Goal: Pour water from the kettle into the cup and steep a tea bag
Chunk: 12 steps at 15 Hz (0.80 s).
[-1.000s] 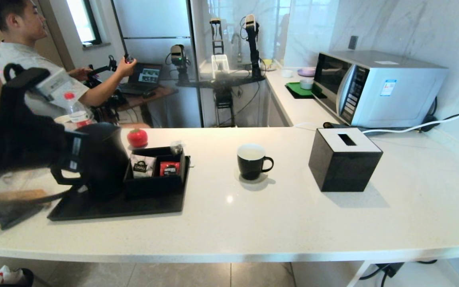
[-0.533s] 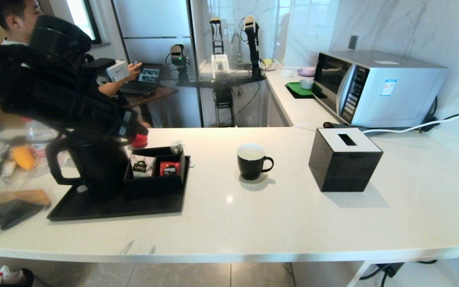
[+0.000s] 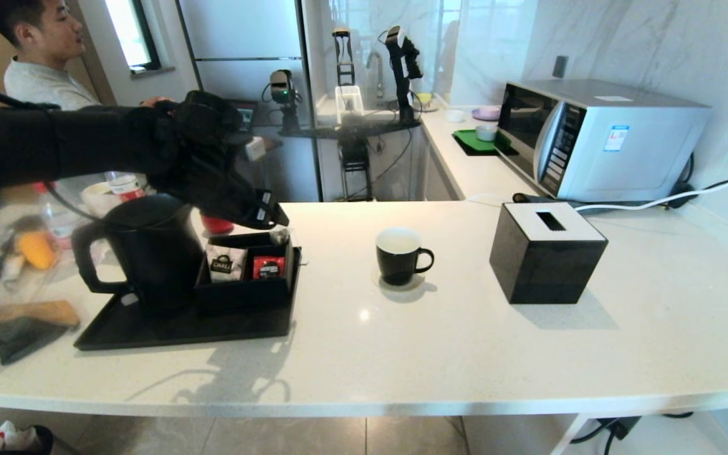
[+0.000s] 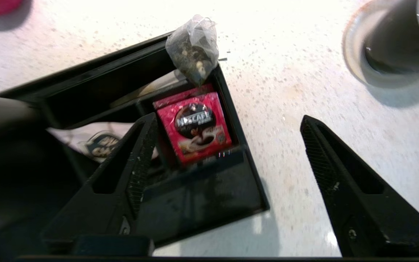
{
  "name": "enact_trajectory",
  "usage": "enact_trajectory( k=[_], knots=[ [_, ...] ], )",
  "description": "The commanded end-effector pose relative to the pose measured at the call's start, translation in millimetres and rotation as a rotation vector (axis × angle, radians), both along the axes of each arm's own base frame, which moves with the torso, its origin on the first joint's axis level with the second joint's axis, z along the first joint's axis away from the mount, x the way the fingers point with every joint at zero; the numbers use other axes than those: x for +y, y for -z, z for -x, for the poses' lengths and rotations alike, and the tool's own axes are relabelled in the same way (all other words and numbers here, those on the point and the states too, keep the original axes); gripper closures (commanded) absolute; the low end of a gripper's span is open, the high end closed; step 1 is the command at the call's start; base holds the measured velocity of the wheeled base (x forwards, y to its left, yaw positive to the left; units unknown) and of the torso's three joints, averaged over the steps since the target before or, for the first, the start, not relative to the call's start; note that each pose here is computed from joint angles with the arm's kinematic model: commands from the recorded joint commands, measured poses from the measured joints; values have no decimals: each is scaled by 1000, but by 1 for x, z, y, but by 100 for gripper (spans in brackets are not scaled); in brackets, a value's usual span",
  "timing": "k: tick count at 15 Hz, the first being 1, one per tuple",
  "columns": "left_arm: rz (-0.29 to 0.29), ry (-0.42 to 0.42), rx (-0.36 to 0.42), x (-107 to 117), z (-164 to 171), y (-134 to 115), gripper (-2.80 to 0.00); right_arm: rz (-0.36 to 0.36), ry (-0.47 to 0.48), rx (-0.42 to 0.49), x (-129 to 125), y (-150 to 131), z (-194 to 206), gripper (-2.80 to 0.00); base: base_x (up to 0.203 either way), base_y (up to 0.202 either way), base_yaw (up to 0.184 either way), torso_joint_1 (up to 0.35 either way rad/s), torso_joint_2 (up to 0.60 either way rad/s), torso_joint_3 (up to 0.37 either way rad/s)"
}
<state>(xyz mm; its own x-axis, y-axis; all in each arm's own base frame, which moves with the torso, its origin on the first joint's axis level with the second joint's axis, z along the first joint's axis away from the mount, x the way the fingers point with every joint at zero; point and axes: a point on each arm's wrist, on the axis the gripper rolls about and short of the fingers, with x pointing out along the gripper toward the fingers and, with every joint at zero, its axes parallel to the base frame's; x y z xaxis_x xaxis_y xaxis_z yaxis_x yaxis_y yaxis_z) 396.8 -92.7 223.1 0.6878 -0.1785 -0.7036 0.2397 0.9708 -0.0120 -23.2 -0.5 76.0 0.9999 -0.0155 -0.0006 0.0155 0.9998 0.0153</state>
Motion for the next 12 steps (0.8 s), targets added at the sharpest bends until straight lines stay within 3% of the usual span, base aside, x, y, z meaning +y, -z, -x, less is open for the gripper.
enact_trajectory(
  k=[1, 5, 8, 12],
  knots=[
    [-4, -17, 47, -6, -20, 26, -280, 0, 0, 1, 0, 0, 0, 0, 0, 0, 0, 0, 0, 0],
    [-38, -125, 13, -18, -37, 36, -280, 0, 0, 2, 0, 0, 0, 0, 0, 0, 0, 0, 0, 0],
    [-38, -156, -51, -21, -47, 42, -280, 0, 0, 1, 0, 0, 0, 0, 0, 0, 0, 0, 0, 0],
    [-40, -167, -56, -20, -51, 47, -280, 0, 0, 1, 0, 0, 0, 0, 0, 0, 0, 0, 0, 0]
  ],
)
